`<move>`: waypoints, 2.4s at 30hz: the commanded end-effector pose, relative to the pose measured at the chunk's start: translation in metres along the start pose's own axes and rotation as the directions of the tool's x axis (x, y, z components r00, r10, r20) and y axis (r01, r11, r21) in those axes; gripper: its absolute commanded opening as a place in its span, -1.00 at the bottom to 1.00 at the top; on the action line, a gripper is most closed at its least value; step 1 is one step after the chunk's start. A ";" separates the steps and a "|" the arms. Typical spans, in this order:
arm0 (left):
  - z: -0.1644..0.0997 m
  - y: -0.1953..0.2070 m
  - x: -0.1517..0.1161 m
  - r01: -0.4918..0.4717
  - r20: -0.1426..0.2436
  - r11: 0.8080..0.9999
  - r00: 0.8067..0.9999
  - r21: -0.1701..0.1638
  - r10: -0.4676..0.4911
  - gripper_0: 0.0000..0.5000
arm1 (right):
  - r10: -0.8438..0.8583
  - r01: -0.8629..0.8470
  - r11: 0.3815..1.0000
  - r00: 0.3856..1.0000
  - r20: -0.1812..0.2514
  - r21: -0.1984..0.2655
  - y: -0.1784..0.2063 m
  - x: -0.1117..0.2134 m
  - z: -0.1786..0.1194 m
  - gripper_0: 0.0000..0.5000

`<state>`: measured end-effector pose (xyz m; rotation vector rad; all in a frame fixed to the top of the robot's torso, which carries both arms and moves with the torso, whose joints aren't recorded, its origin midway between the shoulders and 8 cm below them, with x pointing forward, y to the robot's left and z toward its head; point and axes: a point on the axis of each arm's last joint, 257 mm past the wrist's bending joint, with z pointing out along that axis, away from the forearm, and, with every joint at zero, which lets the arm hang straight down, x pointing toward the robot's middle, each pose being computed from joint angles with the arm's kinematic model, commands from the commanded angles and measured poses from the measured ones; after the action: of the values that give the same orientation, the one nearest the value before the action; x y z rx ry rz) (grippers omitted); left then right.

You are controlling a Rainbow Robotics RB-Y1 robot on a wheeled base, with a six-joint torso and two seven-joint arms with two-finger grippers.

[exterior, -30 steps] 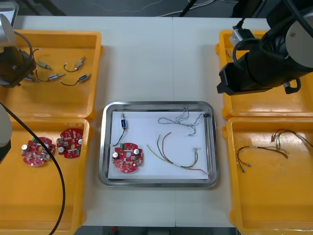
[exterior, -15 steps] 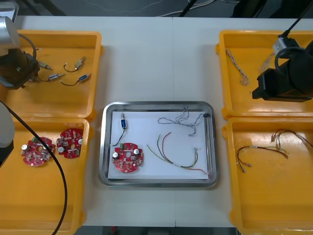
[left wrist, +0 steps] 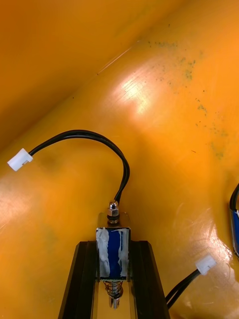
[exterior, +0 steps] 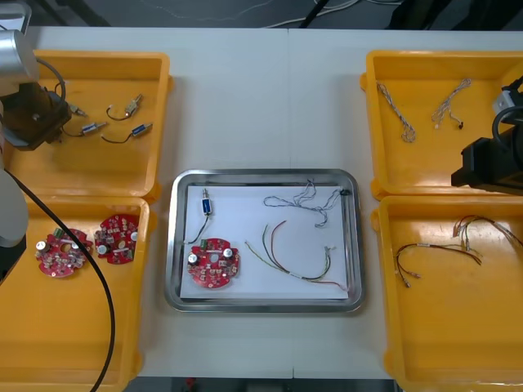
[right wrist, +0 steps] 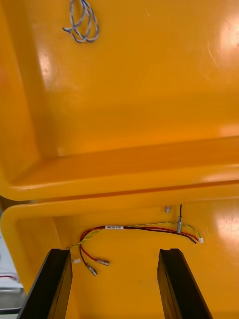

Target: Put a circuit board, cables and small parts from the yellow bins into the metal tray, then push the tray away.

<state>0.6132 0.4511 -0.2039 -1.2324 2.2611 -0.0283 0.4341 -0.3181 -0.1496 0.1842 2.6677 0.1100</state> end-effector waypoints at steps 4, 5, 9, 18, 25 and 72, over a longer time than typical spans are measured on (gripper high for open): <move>-0.017 -0.029 -0.007 0.060 0.019 0.997 0.998 0.044 -0.061 -1.00 | 0.077 -0.079 0.994 0.997 0.025 0.071 -0.037 0.004 -0.010 1.00; -0.020 -0.030 -0.007 0.054 0.020 0.998 0.998 0.042 -0.055 -1.00 | 0.078 -0.080 0.994 0.997 0.022 0.078 -0.040 0.005 -0.009 1.00; -0.028 -0.026 -0.006 0.036 -0.001 0.999 0.999 0.021 -0.036 -1.00 | 0.087 -0.089 0.991 0.996 0.021 0.100 -0.050 0.008 -0.008 1.00; -0.060 -0.018 -0.002 -0.011 -0.053 1.000 0.999 0.004 0.011 -1.00 | 0.106 -0.106 0.986 0.994 0.006 0.128 -0.066 0.018 -0.007 1.00; -0.083 -0.008 0.003 -0.069 -0.099 0.998 0.993 -0.005 0.068 -1.00 | 0.114 -0.114 0.985 0.993 0.007 0.131 -0.069 0.019 -0.007 1.00; -0.190 -0.062 0.135 -0.558 0.040 0.785 0.821 0.270 0.570 -1.00 | 0.113 -0.114 0.984 0.993 0.011 0.137 -0.071 0.018 -0.007 1.00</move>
<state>0.5212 0.2710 -0.0918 -0.3393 2.4958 -0.1483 0.4079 -0.3651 -0.1772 0.3166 2.7143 0.0139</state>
